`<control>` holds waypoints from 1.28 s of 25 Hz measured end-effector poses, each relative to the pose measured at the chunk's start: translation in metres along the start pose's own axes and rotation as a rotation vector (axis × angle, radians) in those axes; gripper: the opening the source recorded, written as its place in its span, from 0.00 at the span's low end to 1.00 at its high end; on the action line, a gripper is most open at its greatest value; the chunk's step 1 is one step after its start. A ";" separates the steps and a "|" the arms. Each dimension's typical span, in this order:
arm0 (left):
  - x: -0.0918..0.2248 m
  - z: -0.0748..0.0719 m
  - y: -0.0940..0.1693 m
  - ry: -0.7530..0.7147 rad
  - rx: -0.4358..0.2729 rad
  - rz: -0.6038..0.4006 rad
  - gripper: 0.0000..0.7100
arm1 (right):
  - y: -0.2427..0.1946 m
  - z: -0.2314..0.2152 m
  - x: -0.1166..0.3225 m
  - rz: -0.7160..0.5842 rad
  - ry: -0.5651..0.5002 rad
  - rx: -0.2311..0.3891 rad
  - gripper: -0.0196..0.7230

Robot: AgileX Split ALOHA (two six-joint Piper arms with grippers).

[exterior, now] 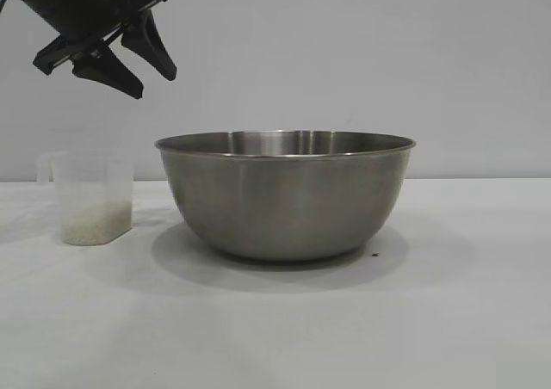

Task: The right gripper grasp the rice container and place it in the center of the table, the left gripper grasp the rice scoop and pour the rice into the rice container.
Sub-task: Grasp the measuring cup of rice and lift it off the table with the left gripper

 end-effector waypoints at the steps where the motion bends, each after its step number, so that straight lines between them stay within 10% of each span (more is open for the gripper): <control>1: 0.000 0.000 0.000 0.000 0.000 0.000 0.46 | 0.001 0.000 0.008 -0.020 0.000 0.001 0.78; 15: 0.000 0.000 0.000 0.000 0.000 0.000 0.46 | -0.003 0.011 0.073 -0.300 -0.015 -0.037 0.78; 32: -0.002 0.003 0.015 -0.175 -0.027 0.030 0.46 | -0.006 0.012 0.087 -0.338 -0.013 -0.036 0.78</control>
Point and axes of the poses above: a point on each arm's last joint axis where the gripper is mounted, y pointing back along that axis away from the gripper, z along the wrist's bending axis when the last joint is at zero, x = y × z, the point moved 8 cm from there along -y, pointing out along that axis toward the gripper, and after that the axes turned 3 degrees about y, right-handed, at the moved point
